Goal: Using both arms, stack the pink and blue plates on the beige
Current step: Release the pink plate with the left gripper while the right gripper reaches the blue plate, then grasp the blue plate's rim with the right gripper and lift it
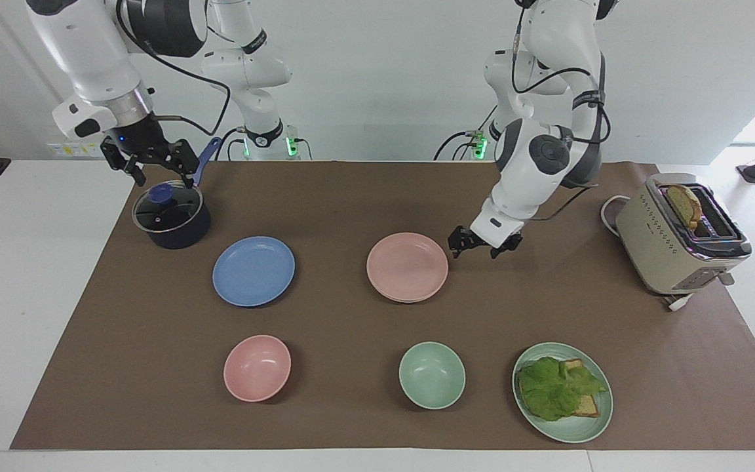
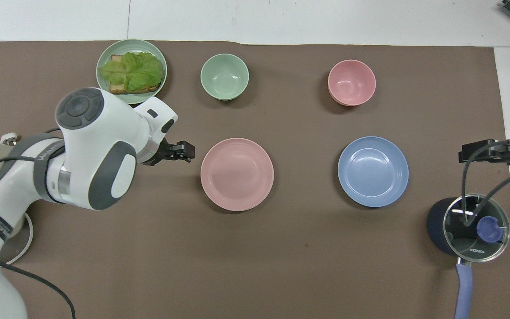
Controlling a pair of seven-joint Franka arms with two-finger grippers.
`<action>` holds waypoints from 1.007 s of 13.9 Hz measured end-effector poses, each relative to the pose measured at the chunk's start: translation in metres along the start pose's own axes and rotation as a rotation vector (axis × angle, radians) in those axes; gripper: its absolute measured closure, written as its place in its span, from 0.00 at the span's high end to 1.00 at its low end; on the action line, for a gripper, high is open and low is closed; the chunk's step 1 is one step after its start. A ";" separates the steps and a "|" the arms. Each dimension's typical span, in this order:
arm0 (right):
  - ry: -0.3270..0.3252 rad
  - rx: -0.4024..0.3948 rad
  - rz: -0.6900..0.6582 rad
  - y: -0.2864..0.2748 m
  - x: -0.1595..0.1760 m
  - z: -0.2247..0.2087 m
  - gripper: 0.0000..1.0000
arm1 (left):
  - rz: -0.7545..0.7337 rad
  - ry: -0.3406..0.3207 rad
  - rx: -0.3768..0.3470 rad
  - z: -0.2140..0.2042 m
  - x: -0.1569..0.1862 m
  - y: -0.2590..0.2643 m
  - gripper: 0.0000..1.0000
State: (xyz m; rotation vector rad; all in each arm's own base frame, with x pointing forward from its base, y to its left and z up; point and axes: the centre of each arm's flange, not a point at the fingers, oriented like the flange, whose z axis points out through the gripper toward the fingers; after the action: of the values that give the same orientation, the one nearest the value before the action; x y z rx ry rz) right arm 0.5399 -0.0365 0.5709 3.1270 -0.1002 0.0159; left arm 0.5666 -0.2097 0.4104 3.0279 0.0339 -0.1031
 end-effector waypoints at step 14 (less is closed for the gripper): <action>-0.064 -0.001 -0.129 -0.009 0.015 0.249 1.00 | 0.040 0.075 0.101 -0.164 0.023 -0.180 1.00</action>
State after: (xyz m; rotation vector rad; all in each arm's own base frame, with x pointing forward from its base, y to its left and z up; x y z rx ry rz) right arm 0.5575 -0.0316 0.3224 3.1263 0.1005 -0.0856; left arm 0.5954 -0.0123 0.5512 3.1300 -0.0257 0.0120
